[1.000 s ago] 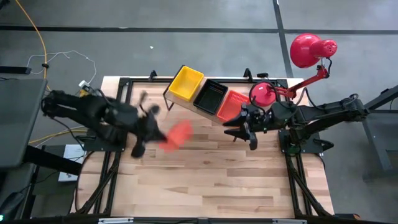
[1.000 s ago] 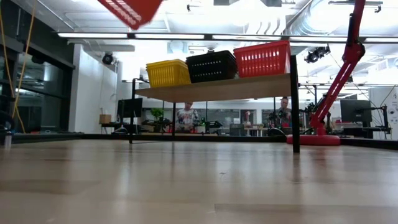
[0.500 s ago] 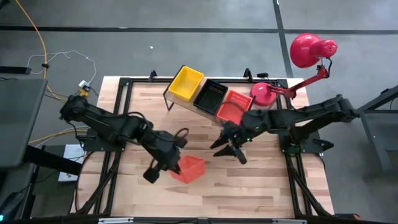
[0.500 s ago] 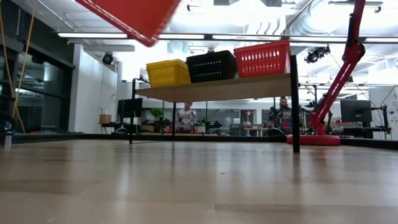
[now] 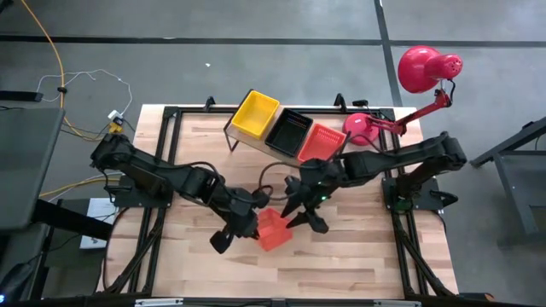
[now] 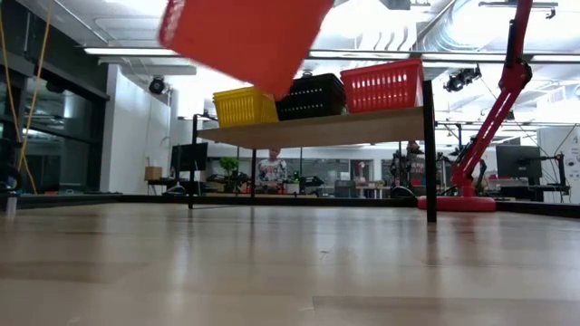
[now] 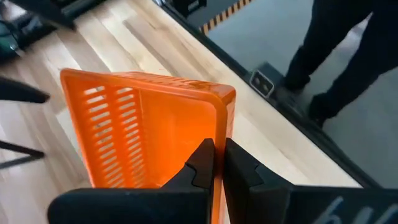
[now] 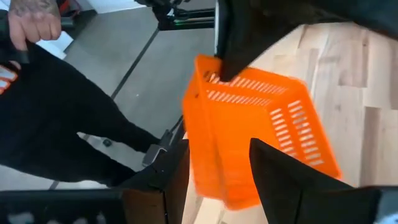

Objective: Stack baskets on shelf by color
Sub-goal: Stack the orange bin on top of the orange bin on the shelf

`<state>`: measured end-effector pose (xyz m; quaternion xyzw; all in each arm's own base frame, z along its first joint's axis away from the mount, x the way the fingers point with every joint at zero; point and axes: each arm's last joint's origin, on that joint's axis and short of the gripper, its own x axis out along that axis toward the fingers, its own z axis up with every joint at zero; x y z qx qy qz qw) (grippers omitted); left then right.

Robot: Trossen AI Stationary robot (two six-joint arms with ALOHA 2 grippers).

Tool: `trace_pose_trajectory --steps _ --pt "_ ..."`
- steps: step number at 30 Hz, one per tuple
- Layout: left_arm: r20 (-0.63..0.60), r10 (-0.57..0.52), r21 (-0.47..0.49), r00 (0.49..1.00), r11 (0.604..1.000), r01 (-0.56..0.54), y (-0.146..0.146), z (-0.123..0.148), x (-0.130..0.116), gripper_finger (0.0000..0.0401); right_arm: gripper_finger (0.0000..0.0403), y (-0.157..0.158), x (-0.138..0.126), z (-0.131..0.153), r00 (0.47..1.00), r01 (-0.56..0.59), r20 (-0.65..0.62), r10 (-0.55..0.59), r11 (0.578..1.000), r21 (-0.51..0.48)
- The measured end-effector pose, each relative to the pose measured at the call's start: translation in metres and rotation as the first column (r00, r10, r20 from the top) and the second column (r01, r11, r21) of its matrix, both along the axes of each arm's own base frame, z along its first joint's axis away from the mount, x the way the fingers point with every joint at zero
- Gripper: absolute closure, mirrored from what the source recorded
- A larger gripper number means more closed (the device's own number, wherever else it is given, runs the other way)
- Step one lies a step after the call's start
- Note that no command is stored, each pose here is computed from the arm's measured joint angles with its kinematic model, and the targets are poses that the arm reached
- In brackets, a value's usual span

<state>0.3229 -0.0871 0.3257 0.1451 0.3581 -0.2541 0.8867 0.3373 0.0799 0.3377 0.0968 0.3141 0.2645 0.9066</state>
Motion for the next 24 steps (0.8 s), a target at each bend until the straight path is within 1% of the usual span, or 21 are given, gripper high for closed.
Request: trace_pose_trajectory --steps 2,6,12,17,19,21,24 --pt "0.009 -0.003 0.01 1.0 1.0 0.003 0.0 -0.001 0.001 0.0401 0.025 0.002 0.003 -0.004 1.0 -0.011 -0.016 0.011 1.0 0.003" --pt "0.028 0.021 0.063 0.999 0.998 -0.023 0.001 -0.003 0.004 0.0401 0.025 0.009 0.006 -0.012 0.998 -0.049 -0.047 0.05 0.999 0.02" --pt "0.041 0.037 0.064 0.998 0.997 -0.04 0.007 -0.003 0.008 0.0401 0.025 0.018 0.007 -0.016 0.995 -0.072 -0.062 0.074 0.997 0.036" --pt "0.066 0.038 0.064 0.997 0.997 -0.042 0.008 -0.001 0.01 0.0401 0.0254 0.022 0.007 -0.019 0.994 -0.042 -0.095 0.047 0.998 0.046" --pt "0.067 0.039 0.064 0.997 0.997 -0.043 0.008 -0.001 0.01 0.0401 0.0268 0.023 0.007 -0.019 0.994 -0.035 -0.101 0.04 0.998 0.05" --pt "0.067 0.056 0.046 0.996 0.997 -0.059 0.008 -0.001 0.01 0.0398 0.0293 0.023 0.007 -0.019 0.994 -0.022 -0.109 0.027 0.998 0.051" --pt "0.064 0.11 -0.011 0.992 0.994 -0.109 0.008 0.001 0.012 0.0386 0.0356 0.022 0.005 -0.019 0.992 -0.01 -0.128 0.017 0.998 0.056"
